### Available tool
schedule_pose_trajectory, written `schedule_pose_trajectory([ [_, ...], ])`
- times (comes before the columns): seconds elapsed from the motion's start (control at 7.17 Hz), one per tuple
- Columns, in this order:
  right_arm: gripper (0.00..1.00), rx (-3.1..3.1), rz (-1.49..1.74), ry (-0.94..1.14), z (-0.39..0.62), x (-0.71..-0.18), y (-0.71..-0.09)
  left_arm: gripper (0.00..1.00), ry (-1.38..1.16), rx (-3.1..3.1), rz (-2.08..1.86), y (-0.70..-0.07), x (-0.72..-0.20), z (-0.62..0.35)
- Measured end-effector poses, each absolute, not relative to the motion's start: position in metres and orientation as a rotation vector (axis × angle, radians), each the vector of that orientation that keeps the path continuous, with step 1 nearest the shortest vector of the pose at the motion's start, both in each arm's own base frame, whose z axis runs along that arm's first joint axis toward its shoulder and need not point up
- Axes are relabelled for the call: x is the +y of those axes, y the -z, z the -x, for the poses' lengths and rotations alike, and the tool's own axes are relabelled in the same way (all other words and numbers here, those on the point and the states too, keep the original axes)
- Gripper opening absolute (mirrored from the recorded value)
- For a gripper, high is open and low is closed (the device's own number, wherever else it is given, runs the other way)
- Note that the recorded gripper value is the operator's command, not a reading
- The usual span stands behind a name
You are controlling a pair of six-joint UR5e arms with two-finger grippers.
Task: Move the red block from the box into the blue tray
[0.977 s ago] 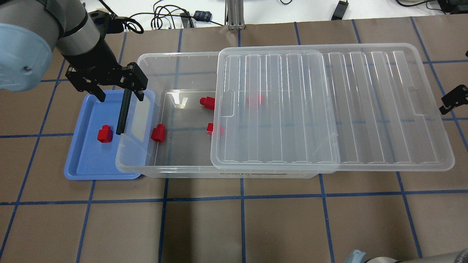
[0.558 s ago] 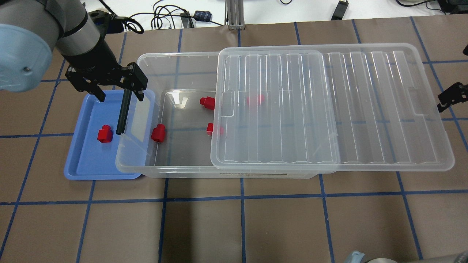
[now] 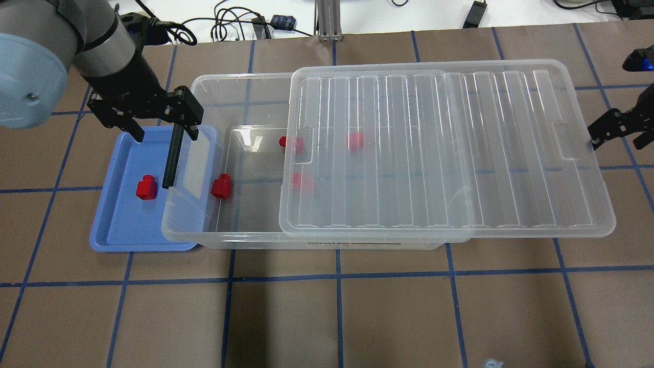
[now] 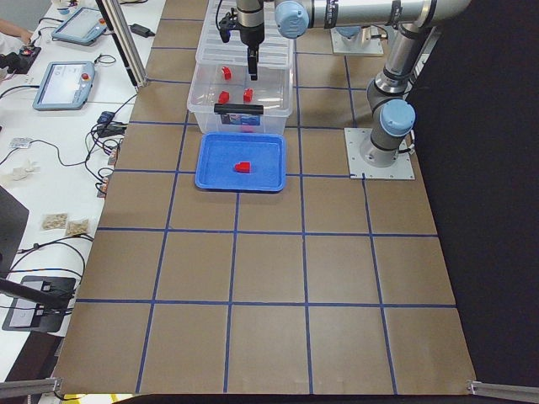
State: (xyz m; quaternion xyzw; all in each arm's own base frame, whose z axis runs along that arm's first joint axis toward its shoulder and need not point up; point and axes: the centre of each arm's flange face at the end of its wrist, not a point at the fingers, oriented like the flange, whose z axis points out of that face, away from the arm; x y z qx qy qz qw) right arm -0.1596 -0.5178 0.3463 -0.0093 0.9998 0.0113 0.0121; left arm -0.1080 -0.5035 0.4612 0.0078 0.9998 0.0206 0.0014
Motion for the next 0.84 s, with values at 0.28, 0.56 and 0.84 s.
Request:
schedule_pose_trajectory([
  [0.28, 1.00, 3.118, 0.029, -0.036, 0.136, -0.523, -0.348, 1.00, -0.071, 3.139, -0.021, -0.459, -0.505, 0.106],
  [0.56, 1.00, 3.117, 0.031, -0.041, 0.110, -0.529, -0.348, 1.00, -0.070, 3.139, -0.017, -0.458, -0.505, 0.106],
  [0.84, 1.00, 3.110, 0.039, -0.042, 0.083, -0.532, -0.348, 1.00, -0.069, 3.139, -0.016, -0.458, -0.506, 0.106],
])
